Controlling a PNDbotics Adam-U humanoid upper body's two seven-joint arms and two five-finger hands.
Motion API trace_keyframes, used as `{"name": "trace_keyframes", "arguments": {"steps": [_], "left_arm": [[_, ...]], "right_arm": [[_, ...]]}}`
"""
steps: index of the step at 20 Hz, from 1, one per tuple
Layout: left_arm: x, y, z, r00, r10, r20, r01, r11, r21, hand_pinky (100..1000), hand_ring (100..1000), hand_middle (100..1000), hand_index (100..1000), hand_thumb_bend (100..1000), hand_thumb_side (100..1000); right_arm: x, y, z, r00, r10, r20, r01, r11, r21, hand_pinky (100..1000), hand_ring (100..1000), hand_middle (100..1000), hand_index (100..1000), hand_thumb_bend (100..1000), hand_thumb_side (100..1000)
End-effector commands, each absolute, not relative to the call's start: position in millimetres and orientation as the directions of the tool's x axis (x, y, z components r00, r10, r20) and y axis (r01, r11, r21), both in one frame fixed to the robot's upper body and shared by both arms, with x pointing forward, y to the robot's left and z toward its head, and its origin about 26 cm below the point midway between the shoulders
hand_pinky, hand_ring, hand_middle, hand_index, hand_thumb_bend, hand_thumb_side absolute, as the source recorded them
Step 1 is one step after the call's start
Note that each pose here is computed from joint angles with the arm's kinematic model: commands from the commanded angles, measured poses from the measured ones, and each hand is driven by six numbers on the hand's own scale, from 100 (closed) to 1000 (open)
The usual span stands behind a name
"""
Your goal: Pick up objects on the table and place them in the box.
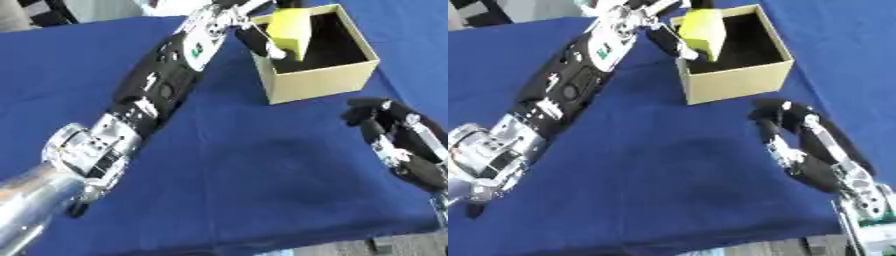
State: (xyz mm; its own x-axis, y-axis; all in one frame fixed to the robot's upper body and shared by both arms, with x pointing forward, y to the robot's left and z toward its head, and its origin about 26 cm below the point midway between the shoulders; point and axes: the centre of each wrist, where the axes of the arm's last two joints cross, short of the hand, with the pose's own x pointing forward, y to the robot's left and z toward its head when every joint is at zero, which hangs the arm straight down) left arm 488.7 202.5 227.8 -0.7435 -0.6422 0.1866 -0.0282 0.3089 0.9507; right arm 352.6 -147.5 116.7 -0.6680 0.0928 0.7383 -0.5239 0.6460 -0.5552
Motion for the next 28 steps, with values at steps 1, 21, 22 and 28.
{"name": "trace_keyframes", "arguments": {"steps": [1,21,22,28], "left_arm": [[487,200,242,-0.765,-0.627,0.143,-0.052,0.282,0.958,796,618,646,813,768,334],[399,285,292,-0.830,-0.441,0.341,-0.059,0.678,0.732,843,598,619,781,617,353],[388,296,290,-0.821,-0.431,0.375,-0.053,0.710,0.702,849,596,618,783,583,377],[337,343,258,-0.733,-0.356,0.579,-0.034,0.870,0.492,878,587,609,783,482,478]], "right_arm": [[354,-145,125,-0.683,0.074,0.726,-0.522,0.645,-0.558,742,762,660,839,100,657],[356,-186,117,-0.656,0.178,0.734,-0.407,0.735,-0.542,742,762,660,837,100,626],[356,-189,118,-0.655,0.186,0.733,-0.394,0.744,-0.540,741,762,660,837,100,621],[356,-202,119,-0.648,0.212,0.732,-0.339,0.780,-0.526,741,762,662,838,100,611]]}}
